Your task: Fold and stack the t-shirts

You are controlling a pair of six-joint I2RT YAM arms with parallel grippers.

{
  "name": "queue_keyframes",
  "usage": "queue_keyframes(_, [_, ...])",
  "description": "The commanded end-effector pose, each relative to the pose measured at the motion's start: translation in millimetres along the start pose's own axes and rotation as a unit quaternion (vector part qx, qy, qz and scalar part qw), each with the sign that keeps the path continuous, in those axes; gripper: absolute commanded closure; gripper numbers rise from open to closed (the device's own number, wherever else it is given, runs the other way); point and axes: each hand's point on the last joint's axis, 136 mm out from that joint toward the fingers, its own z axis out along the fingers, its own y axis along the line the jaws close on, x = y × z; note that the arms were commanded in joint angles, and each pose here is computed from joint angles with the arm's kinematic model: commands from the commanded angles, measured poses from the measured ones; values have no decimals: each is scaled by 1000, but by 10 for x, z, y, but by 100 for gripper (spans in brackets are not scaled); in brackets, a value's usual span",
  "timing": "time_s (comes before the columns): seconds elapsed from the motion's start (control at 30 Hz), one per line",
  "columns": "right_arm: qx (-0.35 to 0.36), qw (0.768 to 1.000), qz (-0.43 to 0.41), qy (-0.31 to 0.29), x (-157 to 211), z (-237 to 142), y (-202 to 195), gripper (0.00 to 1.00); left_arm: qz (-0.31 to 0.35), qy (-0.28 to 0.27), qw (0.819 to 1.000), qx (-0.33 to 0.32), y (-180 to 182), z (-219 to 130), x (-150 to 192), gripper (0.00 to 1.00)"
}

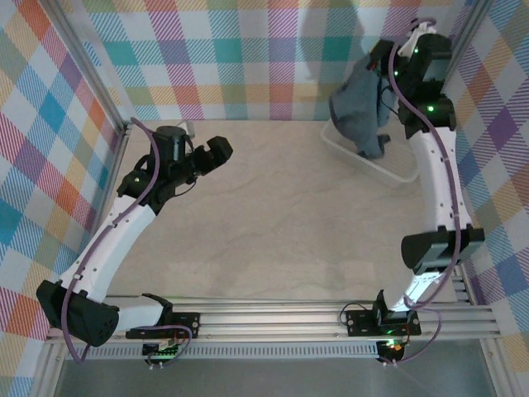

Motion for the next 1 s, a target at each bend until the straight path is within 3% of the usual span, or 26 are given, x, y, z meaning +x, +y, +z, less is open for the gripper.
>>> queue_keyframes(0.0, [-129,990,-36,-44,-448,-358,867,100,-9,-28,999,15,-101,-209,-98,9])
queue_keyframes(0.13, [-211,977,-26,-32,-522,-633,1445,100,-19,-50,999,-11,18,-345,-131,9])
queue_keyframes(0.27, [-226,973,-2,50,-8,-515,1594,100,-24,-72,996,-39,144,-532,-153,9])
queue_keyframes(0.5, [-116,972,52,200,1276,-93,994,100,-15,-71,996,-59,264,-690,-78,9])
queue_keyframes(0.67, [-20,933,81,351,2526,-152,450,100,-9,-36,997,-70,411,-580,141,11])
queue_keyframes(0.77, [47,903,84,419,3229,-354,25,100,-18,13,998,-60,474,-403,392,15])
queue_keyframes(0.9, [133,883,48,448,3617,-743,-478,56,-4,99,994,-45,471,-146,983,18])
queue_keyframes(0.97, [165,882,34,440,3655,-949,-663,44,37,138,989,-50,453,-81,1352,18])
